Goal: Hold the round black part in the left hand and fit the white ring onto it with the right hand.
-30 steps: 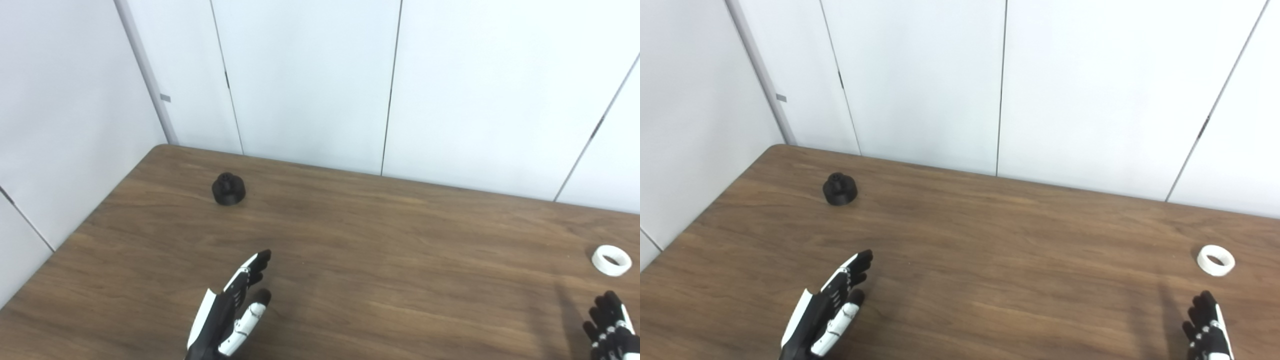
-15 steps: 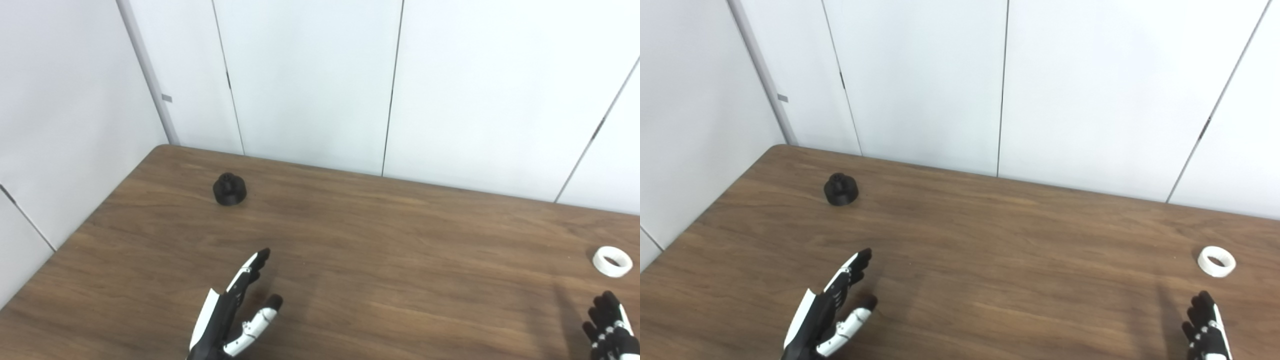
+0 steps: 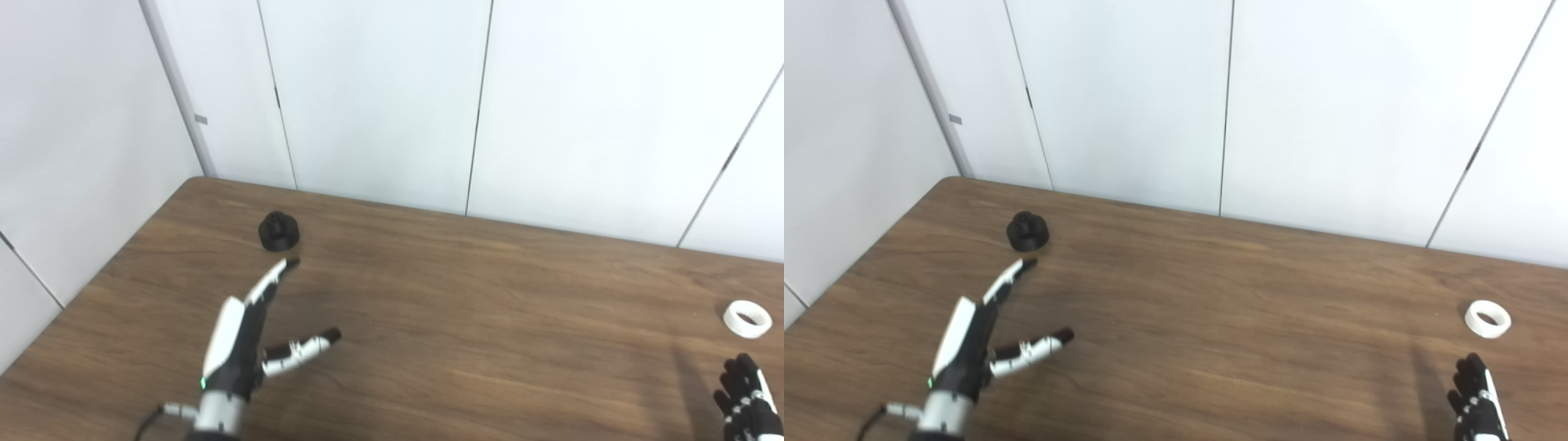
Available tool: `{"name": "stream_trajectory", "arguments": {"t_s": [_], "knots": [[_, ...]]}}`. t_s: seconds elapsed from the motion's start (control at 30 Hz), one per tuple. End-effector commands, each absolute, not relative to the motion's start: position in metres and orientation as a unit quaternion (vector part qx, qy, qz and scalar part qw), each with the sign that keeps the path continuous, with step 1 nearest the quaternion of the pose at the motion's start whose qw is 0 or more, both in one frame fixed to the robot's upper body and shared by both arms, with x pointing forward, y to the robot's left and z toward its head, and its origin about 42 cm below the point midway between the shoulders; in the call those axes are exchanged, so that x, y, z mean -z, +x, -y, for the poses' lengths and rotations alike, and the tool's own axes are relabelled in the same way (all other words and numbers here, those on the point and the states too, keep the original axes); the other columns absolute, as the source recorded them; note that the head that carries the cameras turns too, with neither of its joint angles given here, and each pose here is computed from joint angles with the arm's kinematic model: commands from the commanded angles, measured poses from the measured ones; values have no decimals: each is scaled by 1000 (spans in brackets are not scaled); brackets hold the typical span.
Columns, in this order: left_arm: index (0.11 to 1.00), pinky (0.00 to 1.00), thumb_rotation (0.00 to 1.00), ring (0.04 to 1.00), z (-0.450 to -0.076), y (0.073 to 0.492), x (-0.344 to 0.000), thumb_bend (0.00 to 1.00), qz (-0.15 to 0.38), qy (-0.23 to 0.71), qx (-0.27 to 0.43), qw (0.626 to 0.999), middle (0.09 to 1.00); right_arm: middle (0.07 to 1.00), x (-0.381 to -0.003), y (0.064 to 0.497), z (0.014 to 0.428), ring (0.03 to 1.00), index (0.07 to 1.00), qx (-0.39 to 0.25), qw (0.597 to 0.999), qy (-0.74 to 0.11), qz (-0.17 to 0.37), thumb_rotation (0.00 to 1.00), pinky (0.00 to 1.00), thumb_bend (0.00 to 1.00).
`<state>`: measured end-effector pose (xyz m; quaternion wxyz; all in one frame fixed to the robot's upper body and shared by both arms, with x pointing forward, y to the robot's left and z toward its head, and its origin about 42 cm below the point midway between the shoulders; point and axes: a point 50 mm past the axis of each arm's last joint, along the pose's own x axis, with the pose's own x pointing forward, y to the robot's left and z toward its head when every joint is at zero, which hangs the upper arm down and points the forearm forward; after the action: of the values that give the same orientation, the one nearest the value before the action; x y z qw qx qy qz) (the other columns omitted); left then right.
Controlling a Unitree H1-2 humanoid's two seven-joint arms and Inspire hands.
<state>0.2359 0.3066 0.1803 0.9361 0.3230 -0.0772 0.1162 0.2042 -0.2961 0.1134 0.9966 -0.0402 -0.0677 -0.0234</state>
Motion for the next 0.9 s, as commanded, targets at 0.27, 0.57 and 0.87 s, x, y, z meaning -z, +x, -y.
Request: {"name": "stream_trajectory", "arguments": {"t_s": [0.27,0.57,0.87], "knots": [[867,935,372,979,-340,272,-210,910,73,404,-148,900,952,995,-81,166,299,1000,1000,28,999,-39,3,1000,1000,471],[847,1000,393,979,-369,303,-217,925,36,447,-177,876,943,989,-81,167,298,1000,996,27,999,-41,2,1000,1000,483],[816,1000,382,957,-390,335,-210,904,6,446,-214,869,917,993,-81,166,298,998,1000,26,998,-52,-2,1000,994,456]]}}
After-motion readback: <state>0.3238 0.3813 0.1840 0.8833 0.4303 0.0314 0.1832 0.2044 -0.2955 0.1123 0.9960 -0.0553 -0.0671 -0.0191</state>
